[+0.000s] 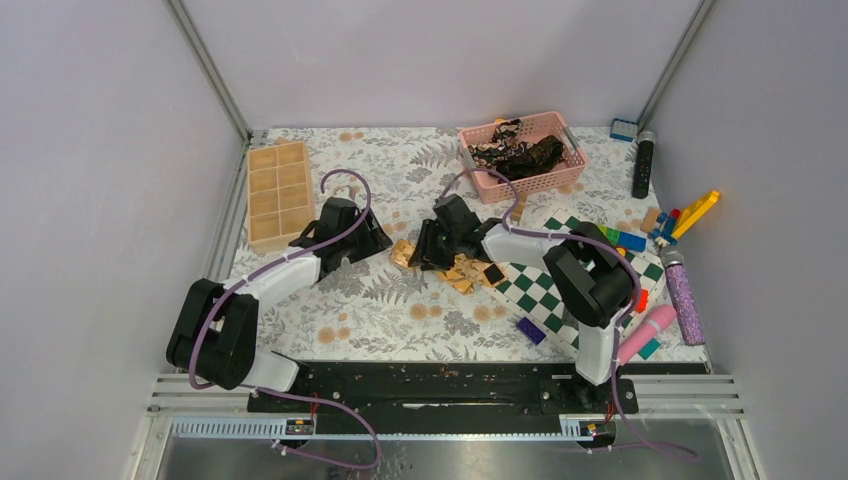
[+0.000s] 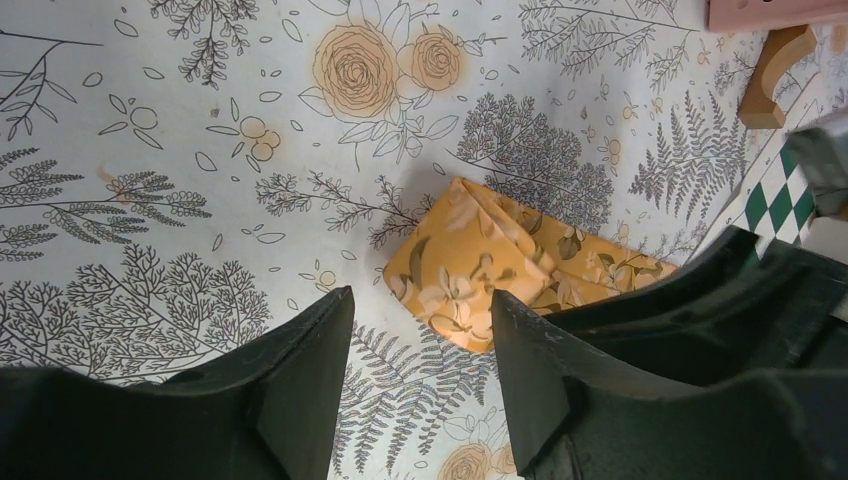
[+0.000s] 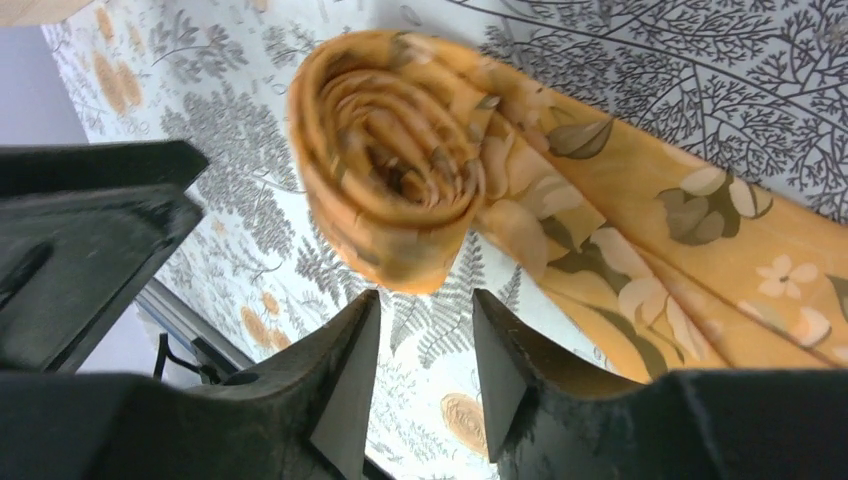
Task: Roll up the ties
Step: Roll the tie at the center of the board.
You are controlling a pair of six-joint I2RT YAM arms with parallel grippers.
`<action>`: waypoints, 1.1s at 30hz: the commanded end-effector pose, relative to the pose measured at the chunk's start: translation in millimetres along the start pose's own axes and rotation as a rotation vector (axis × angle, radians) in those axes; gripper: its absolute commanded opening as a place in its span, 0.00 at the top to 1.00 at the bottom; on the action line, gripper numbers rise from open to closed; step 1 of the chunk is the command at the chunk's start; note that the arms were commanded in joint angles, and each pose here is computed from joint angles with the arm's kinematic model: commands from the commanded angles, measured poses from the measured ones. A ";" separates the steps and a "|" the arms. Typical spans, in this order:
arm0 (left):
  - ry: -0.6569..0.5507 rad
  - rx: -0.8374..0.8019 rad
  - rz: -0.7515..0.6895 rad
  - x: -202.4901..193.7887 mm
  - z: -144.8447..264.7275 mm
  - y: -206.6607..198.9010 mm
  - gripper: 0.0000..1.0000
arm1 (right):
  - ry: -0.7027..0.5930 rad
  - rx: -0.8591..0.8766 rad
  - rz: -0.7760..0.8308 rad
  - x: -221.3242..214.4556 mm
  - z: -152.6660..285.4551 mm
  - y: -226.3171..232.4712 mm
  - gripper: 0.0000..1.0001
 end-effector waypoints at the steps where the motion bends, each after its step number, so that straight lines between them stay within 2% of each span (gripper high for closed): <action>1: -0.037 -0.012 0.000 7.6 0.2 -1.7 0.46 | -0.071 0.109 0.122 9.3 41.3 42.2 0.51; 5: -0.046 0.029 0.015 8.8 4.3 1.8 0.46 | -0.109 0.121 0.247 14.4 60.3 52.4 0.44; 7: -0.049 0.065 0.043 10.5 8.0 7.1 0.46 | -0.115 0.106 0.360 18.3 64.8 53.3 0.38; 12: -0.075 0.147 0.173 20.8 26.9 32.9 0.45 | -0.045 0.037 0.656 27.0 63.5 55.9 0.11; 15: -0.100 0.166 0.232 27.1 41.5 47.7 0.43 | -0.022 -0.028 0.798 35.2 55.0 59.9 0.02; 19: -0.141 0.173 0.268 32.4 60.6 60.4 0.41 | -0.003 -0.063 0.947 41.0 43.0 67.6 0.01; 23: -0.141 0.182 0.279 31.3 67.5 68.2 0.41 | 0.031 -0.089 1.031 43.2 29.4 69.8 0.01; 33: -0.138 0.174 0.301 28.5 69.4 74.5 0.41 | 0.086 -0.142 1.105 31.3 -4.5 70.6 0.01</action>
Point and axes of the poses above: each gripper's point midway between its finger pads, its own z axis back along the fingers, its own y axis along the line the jaws close on, x = y × z, the point moved 9 cm from there along z, back along the fingers, and after that the axes turned 13 degrees about -z, right-handed, at the moved point
